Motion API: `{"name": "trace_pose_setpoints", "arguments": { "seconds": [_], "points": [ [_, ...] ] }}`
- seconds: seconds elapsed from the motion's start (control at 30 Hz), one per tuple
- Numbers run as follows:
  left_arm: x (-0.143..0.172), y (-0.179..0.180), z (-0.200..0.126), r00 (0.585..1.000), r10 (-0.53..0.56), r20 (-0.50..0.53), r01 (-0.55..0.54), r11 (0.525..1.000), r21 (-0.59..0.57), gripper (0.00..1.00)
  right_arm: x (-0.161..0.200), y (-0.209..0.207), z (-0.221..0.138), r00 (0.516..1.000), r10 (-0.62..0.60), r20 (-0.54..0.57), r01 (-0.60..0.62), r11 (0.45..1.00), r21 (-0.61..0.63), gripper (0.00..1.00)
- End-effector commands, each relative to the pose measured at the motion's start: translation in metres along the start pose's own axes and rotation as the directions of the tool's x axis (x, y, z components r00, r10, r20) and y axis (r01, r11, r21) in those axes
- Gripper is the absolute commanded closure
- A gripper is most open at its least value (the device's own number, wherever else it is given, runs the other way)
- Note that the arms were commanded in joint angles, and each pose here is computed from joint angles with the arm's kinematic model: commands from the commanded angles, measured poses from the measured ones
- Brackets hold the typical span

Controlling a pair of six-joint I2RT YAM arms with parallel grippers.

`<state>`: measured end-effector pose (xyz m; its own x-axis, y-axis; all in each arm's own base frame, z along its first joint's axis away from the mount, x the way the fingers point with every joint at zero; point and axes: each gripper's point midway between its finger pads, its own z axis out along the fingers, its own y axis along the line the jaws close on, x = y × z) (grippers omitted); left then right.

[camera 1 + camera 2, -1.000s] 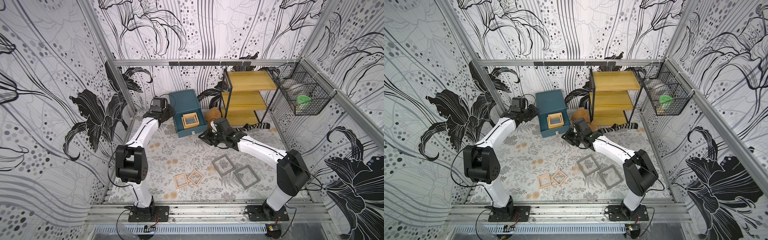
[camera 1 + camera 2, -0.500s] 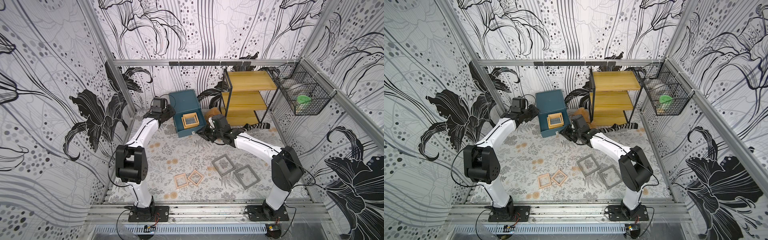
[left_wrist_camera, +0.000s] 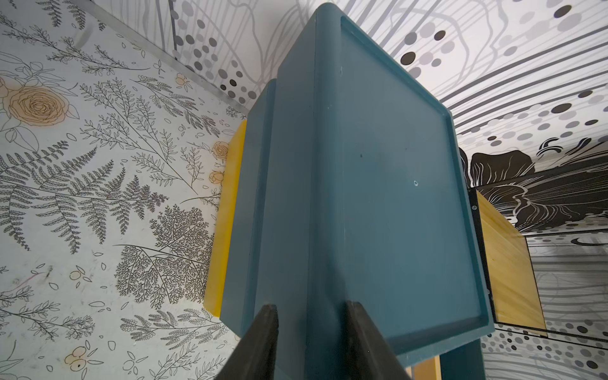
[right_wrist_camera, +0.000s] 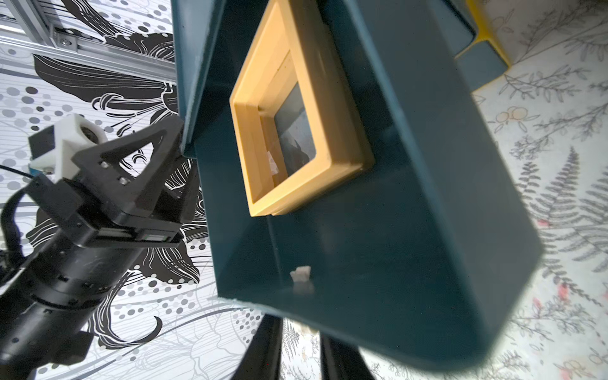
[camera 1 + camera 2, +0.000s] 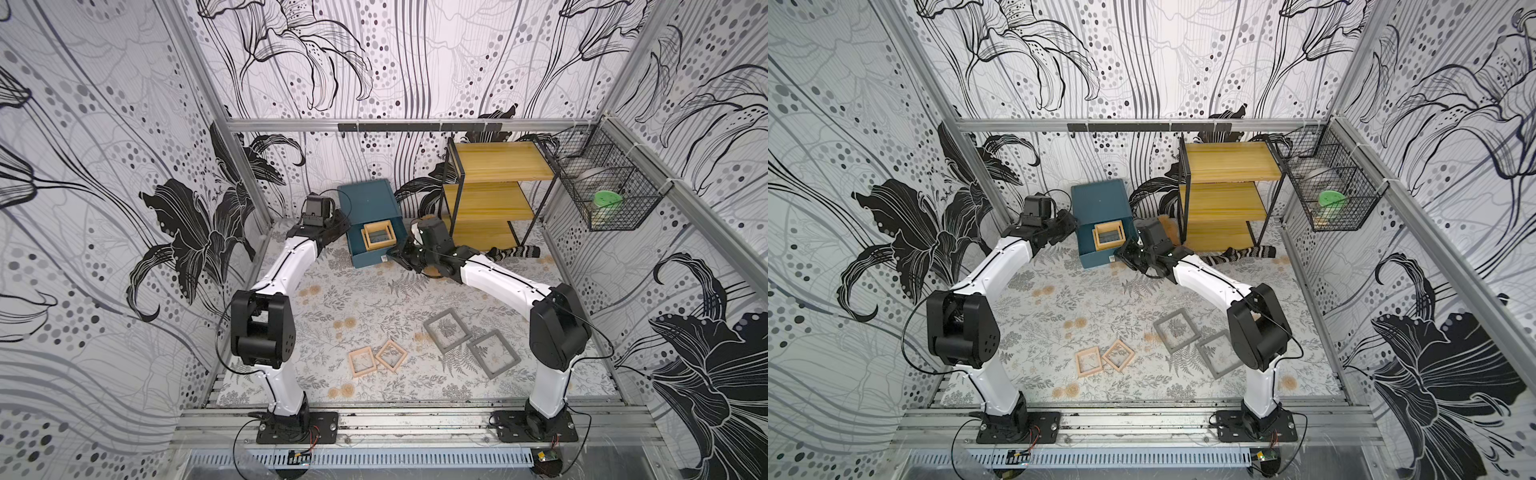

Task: Place the brooch boxes into the drawer by color
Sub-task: Close the drawer in the storage box.

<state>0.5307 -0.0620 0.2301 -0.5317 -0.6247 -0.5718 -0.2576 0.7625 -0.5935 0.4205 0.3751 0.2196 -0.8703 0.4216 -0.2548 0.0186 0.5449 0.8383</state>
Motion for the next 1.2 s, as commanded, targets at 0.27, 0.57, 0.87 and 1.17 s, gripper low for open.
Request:
{"name": "trace_pose_setpoints", "arguments": {
  "seconds": [0.27,0.57,0.87,1.17],
  "points": [
    [0.013,0.015,-0.005,0.999,-0.011,-0.038,0.009,0.999,-0.034,0.62,-0.035,0.005,0.026,0.998,-0.018,0.053,0.017,1.0,0.016,0.76],
    [0.013,0.013,-0.005,0.999,-0.013,-0.041,0.012,0.999,-0.03,0.62,-0.057,0.009,0.045,0.997,-0.025,0.074,0.023,0.999,0.025,0.76],
    [0.014,0.014,-0.005,0.999,-0.016,-0.043,0.015,1.0,-0.028,0.62,-0.072,0.011,0.059,0.996,-0.022,0.09,0.02,0.999,0.028,0.76],
    [0.014,0.014,-0.006,0.999,-0.018,-0.042,0.017,1.0,-0.026,0.62,-0.085,0.02,0.07,0.994,-0.02,0.105,0.018,1.0,0.016,0.76]
  ]
}}
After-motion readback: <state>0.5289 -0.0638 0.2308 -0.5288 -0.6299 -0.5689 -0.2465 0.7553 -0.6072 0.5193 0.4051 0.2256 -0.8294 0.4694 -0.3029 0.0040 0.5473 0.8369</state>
